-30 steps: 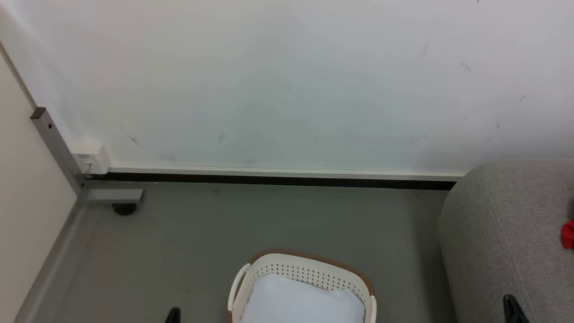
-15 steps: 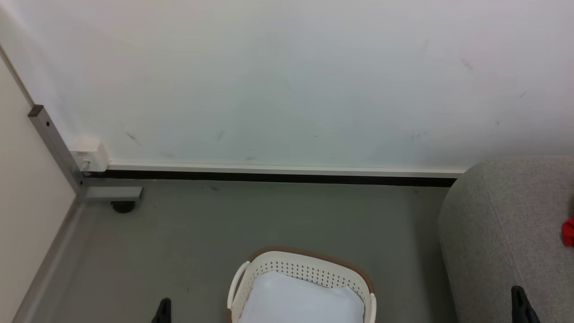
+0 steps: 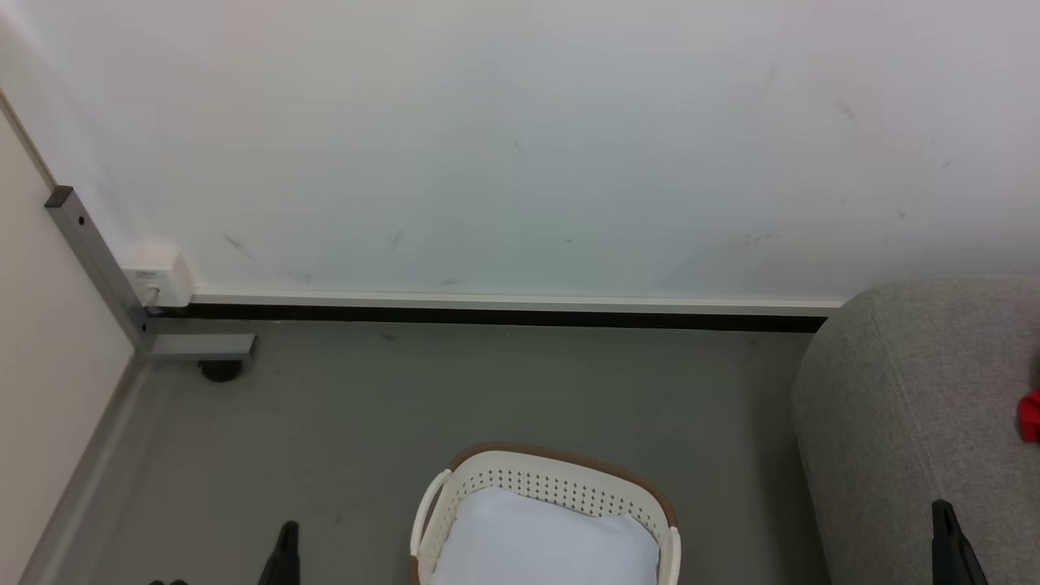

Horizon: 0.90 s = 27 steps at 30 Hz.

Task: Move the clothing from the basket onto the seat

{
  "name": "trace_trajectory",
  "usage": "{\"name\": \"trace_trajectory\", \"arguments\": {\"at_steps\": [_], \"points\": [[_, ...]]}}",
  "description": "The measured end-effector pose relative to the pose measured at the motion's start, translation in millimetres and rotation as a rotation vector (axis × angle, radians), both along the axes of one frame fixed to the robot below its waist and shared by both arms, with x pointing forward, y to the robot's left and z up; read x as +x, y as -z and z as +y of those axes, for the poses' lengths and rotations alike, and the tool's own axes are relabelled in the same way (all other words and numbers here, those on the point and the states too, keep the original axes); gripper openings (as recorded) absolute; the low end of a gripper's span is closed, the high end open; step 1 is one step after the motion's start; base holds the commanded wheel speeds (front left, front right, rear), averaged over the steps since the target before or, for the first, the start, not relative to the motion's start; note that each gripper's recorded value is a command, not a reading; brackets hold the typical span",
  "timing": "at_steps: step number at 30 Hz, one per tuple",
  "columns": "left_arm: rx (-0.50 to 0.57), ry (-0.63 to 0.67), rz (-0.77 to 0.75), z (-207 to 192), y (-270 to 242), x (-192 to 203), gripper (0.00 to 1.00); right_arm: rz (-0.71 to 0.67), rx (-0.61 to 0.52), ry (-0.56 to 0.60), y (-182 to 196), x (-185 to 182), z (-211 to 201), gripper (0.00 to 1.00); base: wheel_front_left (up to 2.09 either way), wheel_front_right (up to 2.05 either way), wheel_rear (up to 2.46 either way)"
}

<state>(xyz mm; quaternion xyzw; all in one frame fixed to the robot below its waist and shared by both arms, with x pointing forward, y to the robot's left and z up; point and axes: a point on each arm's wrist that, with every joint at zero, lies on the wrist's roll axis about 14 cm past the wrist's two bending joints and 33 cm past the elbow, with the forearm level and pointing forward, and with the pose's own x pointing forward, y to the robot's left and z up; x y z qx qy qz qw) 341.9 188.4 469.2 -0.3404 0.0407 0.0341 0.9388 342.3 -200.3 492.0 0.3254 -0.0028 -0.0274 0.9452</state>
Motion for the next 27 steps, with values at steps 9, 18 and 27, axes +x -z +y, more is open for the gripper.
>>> {"name": "trace_trajectory", "arguments": {"at_steps": [9,18,27], "points": [[-0.121,-0.016,-0.001,3.0,-2.9,6.0,0.0,0.002,0.127,0.004,-1.0,6.6,-0.7,0.0,0.0,0.0,0.0],[-0.236,-0.026,-0.008,4.7,-6.5,11.7,0.0,0.004,0.245,0.004,-1.3,11.8,-0.7,0.0,0.0,0.0,0.0],[-0.34,-0.031,-0.017,6.3,-10.4,17.1,0.0,0.008,0.351,0.002,-0.9,16.5,-0.5,0.0,0.0,0.0,0.0]]}}
